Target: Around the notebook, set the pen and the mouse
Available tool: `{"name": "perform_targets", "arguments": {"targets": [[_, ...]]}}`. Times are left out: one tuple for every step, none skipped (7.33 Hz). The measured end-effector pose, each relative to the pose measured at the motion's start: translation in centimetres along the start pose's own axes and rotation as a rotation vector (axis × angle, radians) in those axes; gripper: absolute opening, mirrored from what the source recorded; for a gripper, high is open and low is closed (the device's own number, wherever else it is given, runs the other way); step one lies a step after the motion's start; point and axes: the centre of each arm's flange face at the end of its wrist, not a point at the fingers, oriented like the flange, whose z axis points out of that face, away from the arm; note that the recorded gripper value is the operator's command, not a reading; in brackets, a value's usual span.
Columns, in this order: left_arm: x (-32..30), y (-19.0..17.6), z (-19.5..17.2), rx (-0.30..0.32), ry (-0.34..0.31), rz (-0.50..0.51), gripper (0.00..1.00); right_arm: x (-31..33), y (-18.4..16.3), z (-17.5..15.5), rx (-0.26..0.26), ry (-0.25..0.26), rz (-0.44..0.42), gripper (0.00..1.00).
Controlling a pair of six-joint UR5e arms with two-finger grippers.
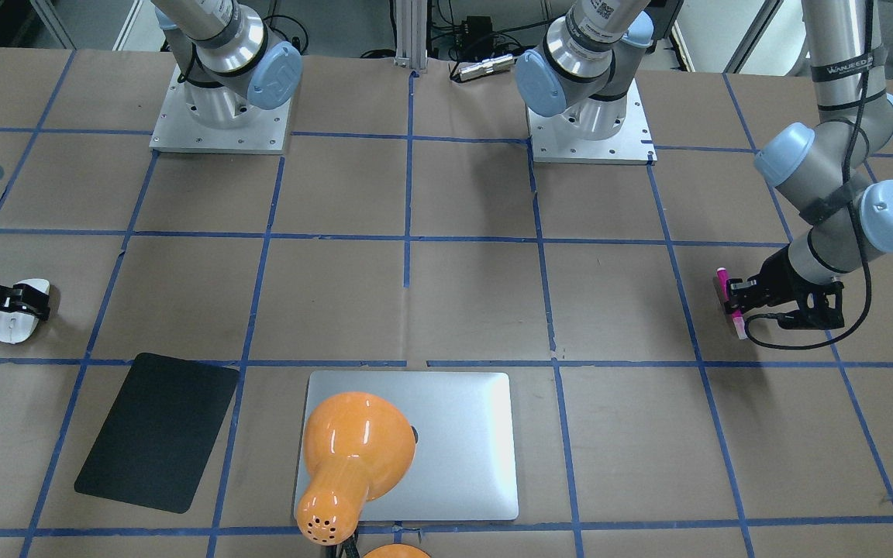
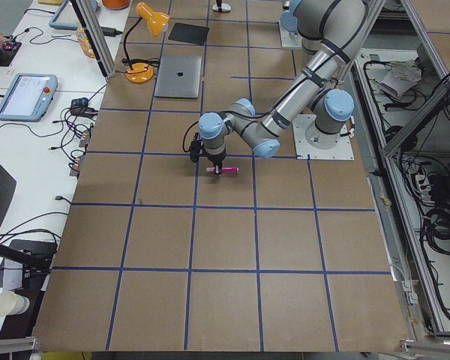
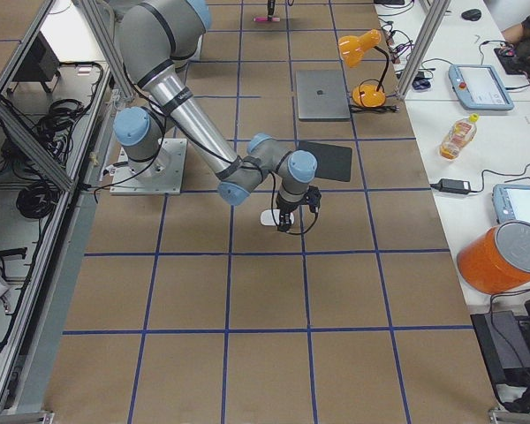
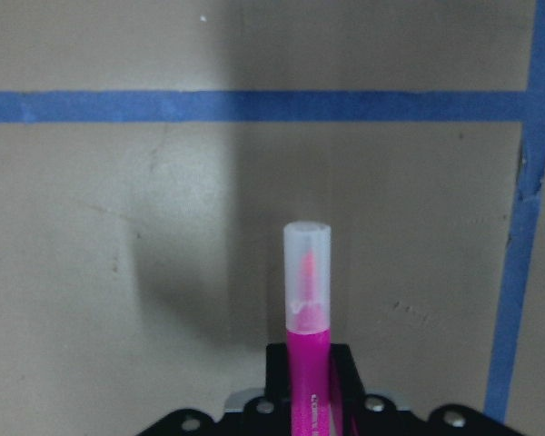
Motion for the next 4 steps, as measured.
{"name": "perform_targets", "arguments": {"targets": [[1.2, 0.4, -1.2, -0.013, 0.011, -0.069, 0.0, 0.0, 0.0, 0.0, -0.001, -0.001, 0.002, 0.61], [3.7, 0.7, -2.6, -0.023, 0.013, -0.144, 0.0, 0.0, 0.1, -0.1, -0.001, -0.001, 0.005, 0.59], [7.2, 0.9, -3.9, -0.031, 0.006, -0.225, 0.0, 0.0, 0.1, -0.2, 0.0, 0.0, 0.008, 0.58], [11.0, 1.1, -5.1, -0.031, -0.008, -0.308, 0.0, 0.0, 0.1, -0.4, 0.003, 0.003, 0.01, 0.57]]}}
